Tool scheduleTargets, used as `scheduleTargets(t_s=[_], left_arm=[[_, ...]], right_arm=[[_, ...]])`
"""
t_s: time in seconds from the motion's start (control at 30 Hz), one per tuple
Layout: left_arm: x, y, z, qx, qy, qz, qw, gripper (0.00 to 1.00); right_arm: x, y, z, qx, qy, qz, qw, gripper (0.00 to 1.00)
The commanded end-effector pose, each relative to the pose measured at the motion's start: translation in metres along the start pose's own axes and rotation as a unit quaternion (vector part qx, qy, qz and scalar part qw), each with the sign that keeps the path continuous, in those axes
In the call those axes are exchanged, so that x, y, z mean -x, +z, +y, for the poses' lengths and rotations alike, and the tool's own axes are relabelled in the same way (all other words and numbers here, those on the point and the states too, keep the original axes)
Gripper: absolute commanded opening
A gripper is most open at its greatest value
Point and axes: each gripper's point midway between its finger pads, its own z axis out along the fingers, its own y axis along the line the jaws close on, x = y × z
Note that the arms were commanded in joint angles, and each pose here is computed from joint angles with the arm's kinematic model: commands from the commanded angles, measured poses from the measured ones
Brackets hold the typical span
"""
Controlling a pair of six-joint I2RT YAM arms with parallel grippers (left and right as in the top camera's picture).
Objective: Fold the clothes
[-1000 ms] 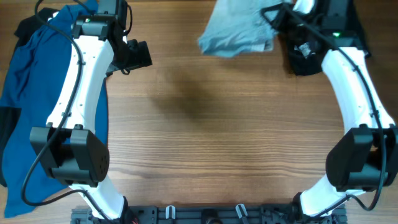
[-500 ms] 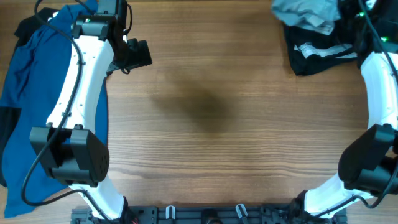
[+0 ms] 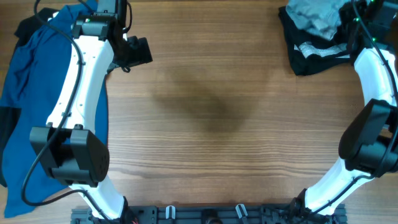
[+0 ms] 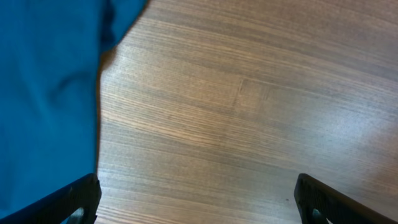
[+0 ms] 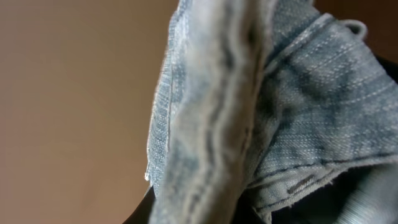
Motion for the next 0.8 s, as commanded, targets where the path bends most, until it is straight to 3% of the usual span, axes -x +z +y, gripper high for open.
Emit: scheduleTargets(t_s=[0.0, 0.07, 0.1, 0.13, 0.3, 0.4, 0.5, 0.77], left_arm=[[0.008, -0.007, -0.002, -0.002, 0.002, -0.019, 1.0, 1.0], [0.008, -0.007, -0.002, -0.003, 0.002, -0.019, 1.0, 1.0], [0.008, -0.007, -0.002, -0.003, 0.002, -0.019, 1.0, 1.0], [0.008, -0.007, -0.002, -0.003, 0.002, -0.019, 1.0, 1.0], [0.008, -0.007, -0.002, -0.003, 0.002, -0.02, 1.0, 1.0], [0.008, -0.007, -0.002, -0.003, 0.003, -0.02, 1.0, 1.0], [0.009, -0.007, -0.002, -0.003, 0.002, -0.021, 1.0, 1.0], [0.017, -0.007, -0.006, -0.01, 0.001, -0.037, 0.999, 1.0]], right_arm=[[-0.002, -0.005, -0.011, -0.034, 0.002, 0.005, 0.999, 0.17], [-0.01, -0.01, -0.031, -0.076, 0.005, 0.023, 0.997, 0.61], [-0.014, -0.015, -0.041, -0.095, 0.007, 0.038, 0.995, 0.78], [-0.017, -0.021, -0.048, -0.111, -0.003, 0.052, 0.993, 0.83], [-0.017, -0.071, -0.054, -0.14, -0.111, 0.099, 0.979, 0.88], [-0.012, -0.104, -0.039, -0.119, -0.195, 0.112, 0.967, 0.98], [0.002, -0.126, -0.01, -0.071, -0.27, 0.089, 0.956, 0.99], [0.016, -0.059, 0.01, -0.001, -0.375, 0.027, 0.927, 0.99]])
